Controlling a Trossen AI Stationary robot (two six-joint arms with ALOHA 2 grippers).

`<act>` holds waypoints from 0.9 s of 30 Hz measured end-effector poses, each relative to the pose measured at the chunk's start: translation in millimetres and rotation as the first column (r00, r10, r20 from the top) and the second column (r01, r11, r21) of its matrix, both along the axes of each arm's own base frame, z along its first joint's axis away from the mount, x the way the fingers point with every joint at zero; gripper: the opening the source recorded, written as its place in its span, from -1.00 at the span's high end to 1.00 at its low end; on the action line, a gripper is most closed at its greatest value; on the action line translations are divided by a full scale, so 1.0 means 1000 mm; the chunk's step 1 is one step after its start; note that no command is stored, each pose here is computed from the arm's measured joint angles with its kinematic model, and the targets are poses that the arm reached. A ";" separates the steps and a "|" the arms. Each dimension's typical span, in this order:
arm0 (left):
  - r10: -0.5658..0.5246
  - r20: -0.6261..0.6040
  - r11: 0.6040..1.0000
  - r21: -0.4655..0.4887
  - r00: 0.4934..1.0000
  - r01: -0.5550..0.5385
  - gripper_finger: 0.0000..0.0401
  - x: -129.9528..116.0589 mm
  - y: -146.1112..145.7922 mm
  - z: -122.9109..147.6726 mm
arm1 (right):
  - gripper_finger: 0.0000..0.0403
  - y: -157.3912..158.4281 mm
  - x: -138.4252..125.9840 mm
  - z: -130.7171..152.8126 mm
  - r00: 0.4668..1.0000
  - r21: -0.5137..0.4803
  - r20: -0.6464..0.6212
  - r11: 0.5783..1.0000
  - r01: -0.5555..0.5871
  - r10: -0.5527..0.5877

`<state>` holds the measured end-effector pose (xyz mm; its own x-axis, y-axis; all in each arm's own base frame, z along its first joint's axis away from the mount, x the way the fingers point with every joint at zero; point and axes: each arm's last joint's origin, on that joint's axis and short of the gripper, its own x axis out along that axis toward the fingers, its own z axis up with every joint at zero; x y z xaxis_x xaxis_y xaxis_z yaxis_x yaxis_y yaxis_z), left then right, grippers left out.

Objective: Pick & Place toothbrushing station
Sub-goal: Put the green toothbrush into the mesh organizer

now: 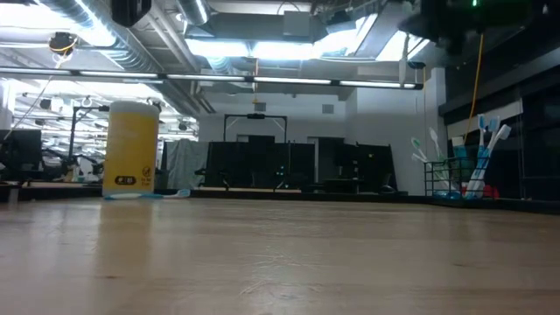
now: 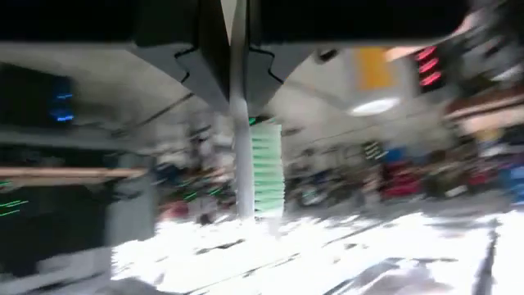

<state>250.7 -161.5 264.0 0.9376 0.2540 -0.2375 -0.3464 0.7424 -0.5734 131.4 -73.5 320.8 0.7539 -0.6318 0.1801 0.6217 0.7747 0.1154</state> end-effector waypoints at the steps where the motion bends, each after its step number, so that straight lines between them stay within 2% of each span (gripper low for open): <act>1: 0.005 0.002 1.000 -0.010 1.000 -0.005 0.30 0.001 0.001 0.000 | 0.92 -0.001 -0.002 -0.007 0.999 -0.001 0.018 0.999 0.046 -0.046; 4: 0.017 0.007 0.999 -0.036 1.000 -0.017 0.30 0.002 0.003 0.000 | 0.92 -0.006 -0.004 -0.029 0.982 0.011 0.047 0.983 0.184 -0.184; 8: 0.027 0.006 0.998 -0.059 1.000 -0.027 0.30 0.004 0.006 -0.001 | 0.92 -0.015 -0.007 -0.044 0.939 0.013 0.039 0.940 0.341 -0.341; 11: 0.035 0.000 0.997 -0.073 0.999 -0.035 0.30 0.004 0.007 -0.002 | 0.92 -0.027 -0.007 -0.051 0.888 0.009 -0.024 0.888 0.459 -0.459; 17: 0.036 -0.005 0.993 -0.109 0.999 -0.037 0.30 0.003 0.007 -0.003 | 0.92 -0.047 -0.008 -0.056 0.751 -0.009 -0.040 0.751 0.660 -0.660; 22: 0.028 -0.004 0.992 -0.126 1.000 -0.028 0.30 0.003 0.006 -0.003 | 0.92 -0.064 -0.006 -0.065 0.649 -0.023 -0.076 0.652 0.758 -0.757; 27: 0.018 0.001 0.989 -0.145 1.000 -0.018 0.30 0.000 0.002 -0.003 | 0.92 -0.074 0.002 -0.071 0.572 -0.060 -0.074 0.576 0.816 -0.817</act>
